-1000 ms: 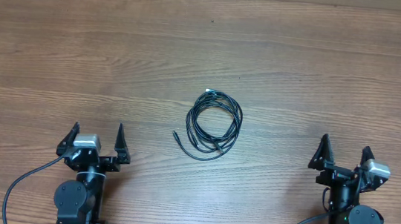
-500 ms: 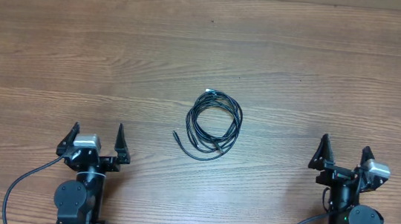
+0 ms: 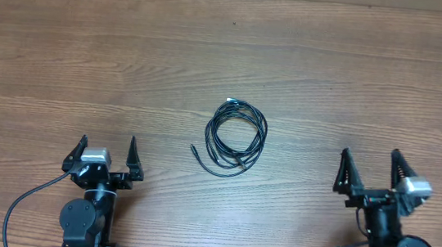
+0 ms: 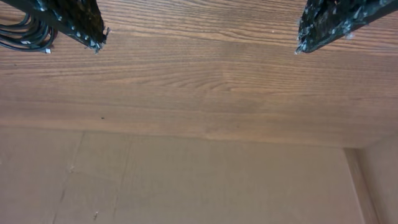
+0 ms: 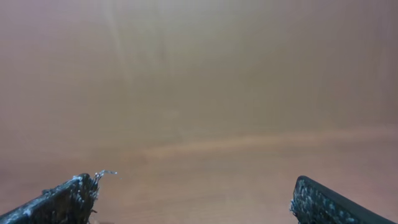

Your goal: Untangle cables

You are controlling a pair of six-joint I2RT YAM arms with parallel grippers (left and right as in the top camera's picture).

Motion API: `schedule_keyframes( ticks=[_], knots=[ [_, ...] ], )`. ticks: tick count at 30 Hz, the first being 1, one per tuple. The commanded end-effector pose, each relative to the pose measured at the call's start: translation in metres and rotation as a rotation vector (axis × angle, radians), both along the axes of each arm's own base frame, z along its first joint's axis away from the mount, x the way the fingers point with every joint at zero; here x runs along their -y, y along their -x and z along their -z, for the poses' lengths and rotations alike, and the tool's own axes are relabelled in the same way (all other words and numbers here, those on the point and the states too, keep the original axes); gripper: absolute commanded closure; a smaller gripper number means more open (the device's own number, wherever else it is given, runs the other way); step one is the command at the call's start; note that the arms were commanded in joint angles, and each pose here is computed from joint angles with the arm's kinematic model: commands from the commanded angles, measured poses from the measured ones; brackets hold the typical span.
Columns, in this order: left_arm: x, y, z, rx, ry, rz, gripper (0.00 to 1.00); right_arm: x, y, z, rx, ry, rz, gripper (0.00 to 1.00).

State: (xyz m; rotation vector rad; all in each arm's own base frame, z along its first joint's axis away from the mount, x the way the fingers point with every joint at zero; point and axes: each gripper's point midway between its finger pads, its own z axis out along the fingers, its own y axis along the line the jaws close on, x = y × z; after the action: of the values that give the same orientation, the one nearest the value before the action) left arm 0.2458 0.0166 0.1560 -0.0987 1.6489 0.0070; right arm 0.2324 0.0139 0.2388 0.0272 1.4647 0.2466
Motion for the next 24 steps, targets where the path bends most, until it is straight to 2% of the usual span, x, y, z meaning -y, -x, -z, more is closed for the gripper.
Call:
schedule_keyframes(
  ticks=[1,3,11,15,18,24],
  knots=[
    [-0.003,0.0,0.0,0.005,0.02,-0.016,0.0,-0.012,0.032,-0.077,0.145,0.032,-0.048,0.0],
    [-0.003,0.0,0.0,0.005,0.02,-0.016,0.0,-0.013,0.062,-0.126,0.209,0.038,-0.025,0.0],
    [-0.003,0.0,0.0,0.005,0.02,-0.016,0.01,-0.001,0.156,-0.231,0.391,0.026,0.122,0.0],
    [-0.003,0.0,0.0,0.005,0.02,-0.016,0.0,-0.004,0.183,-0.269,0.413,0.026,0.125,0.0],
    [-0.003,0.0,0.0,0.005,0.02,-0.016,0.0,-0.003,0.175,-0.295,0.328,0.02,0.125,0.0],
    [-0.003,0.0,0.0,0.005,0.02,-0.016,0.0,-0.003,0.111,-0.325,0.096,0.011,0.073,0.0]
  ],
)
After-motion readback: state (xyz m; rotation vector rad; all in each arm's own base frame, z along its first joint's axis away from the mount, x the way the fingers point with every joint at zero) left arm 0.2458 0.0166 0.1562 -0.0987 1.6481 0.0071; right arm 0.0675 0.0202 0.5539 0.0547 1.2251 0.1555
